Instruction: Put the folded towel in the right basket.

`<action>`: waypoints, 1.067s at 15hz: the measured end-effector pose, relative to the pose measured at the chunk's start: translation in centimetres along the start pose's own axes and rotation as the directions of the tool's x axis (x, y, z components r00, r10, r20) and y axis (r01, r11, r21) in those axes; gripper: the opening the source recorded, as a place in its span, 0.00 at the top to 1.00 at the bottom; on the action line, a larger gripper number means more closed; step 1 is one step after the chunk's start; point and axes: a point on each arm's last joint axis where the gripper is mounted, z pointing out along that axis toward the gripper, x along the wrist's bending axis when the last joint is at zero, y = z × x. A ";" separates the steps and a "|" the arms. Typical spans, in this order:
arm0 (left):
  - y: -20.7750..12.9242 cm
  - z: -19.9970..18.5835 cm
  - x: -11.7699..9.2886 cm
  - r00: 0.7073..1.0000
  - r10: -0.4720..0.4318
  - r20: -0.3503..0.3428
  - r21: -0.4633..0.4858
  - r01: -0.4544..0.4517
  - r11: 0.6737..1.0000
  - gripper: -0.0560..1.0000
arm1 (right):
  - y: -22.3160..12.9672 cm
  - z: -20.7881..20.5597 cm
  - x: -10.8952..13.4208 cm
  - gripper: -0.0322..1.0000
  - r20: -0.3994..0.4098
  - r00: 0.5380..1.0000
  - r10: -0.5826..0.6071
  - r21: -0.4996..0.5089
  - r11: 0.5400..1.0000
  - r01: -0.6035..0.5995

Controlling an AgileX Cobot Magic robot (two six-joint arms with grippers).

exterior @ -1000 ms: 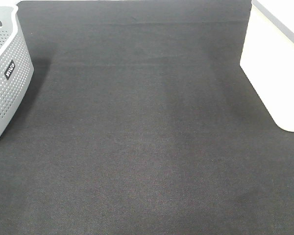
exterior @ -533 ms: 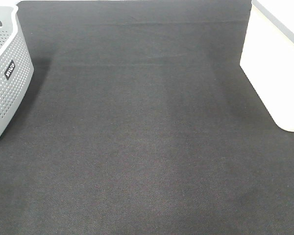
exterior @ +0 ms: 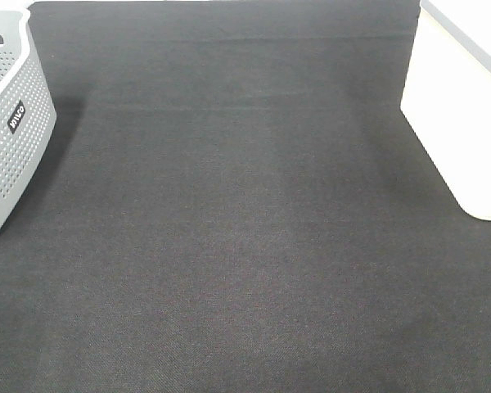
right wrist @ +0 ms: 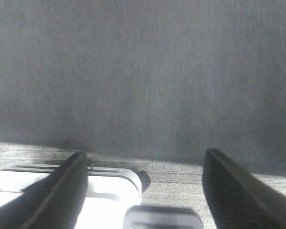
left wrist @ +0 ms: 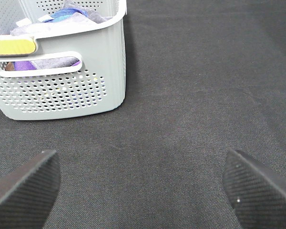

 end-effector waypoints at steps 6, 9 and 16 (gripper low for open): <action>0.0 0.0 0.0 1.000 0.000 0.000 0.000 0.000 1.000 0.12 | -6.1 -1.1 -0.6 0.34 0.063 0.998 -0.026 -0.327 0.944 0.045; 0.0 0.0 0.0 1.000 0.000 0.000 0.000 0.000 1.000 0.12 | -7.8 -1.7 -0.6 0.34 0.067 0.997 -0.027 -0.480 0.876 0.056; 0.0 0.0 0.0 1.000 0.000 0.000 0.000 0.000 1.000 0.12 | -8.2 -1.9 -0.6 0.34 0.068 0.997 -0.028 -0.505 0.861 0.058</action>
